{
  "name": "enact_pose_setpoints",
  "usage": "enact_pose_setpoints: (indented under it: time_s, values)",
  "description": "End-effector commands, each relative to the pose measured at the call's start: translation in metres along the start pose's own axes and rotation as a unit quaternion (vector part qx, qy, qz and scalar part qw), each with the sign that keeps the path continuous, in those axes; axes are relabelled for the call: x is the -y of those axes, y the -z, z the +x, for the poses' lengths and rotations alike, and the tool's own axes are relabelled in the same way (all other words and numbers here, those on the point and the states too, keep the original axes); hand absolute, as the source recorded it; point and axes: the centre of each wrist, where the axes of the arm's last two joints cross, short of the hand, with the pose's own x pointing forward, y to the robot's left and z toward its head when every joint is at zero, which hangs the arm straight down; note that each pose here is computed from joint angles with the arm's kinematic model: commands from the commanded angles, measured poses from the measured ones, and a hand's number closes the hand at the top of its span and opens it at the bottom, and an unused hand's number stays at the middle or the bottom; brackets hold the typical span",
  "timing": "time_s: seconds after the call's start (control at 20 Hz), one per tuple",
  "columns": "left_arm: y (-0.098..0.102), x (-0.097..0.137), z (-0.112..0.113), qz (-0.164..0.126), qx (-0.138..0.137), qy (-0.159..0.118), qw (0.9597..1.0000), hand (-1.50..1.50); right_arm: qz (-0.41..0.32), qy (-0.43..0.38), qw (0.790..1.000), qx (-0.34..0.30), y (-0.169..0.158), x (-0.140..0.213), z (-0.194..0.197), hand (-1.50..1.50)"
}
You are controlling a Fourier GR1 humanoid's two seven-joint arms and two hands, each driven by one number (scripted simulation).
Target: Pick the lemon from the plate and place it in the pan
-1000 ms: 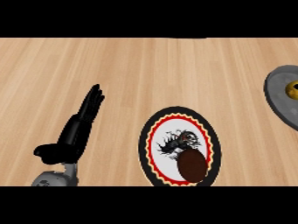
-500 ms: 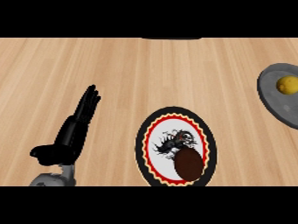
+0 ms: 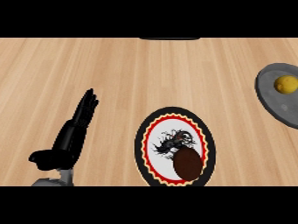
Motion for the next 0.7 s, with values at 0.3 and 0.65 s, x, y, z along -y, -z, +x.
enact_pose_setpoints:
  time_s: [0.3, 0.65]
  values:
    - [0.01, -0.006, 0.01, 0.009, 0.006, -0.007, 0.9999, 0.0, 0.033, -0.017, 0.999, 0.011, -0.024, 0.014, -0.012, -1.5]
    - [-0.005, 0.001, -0.01, 0.004, -0.004, -0.003, 1.0, 0.0, 0.019, -0.045, 0.999, -0.001, -0.028, 0.01, -0.015, -1.5]
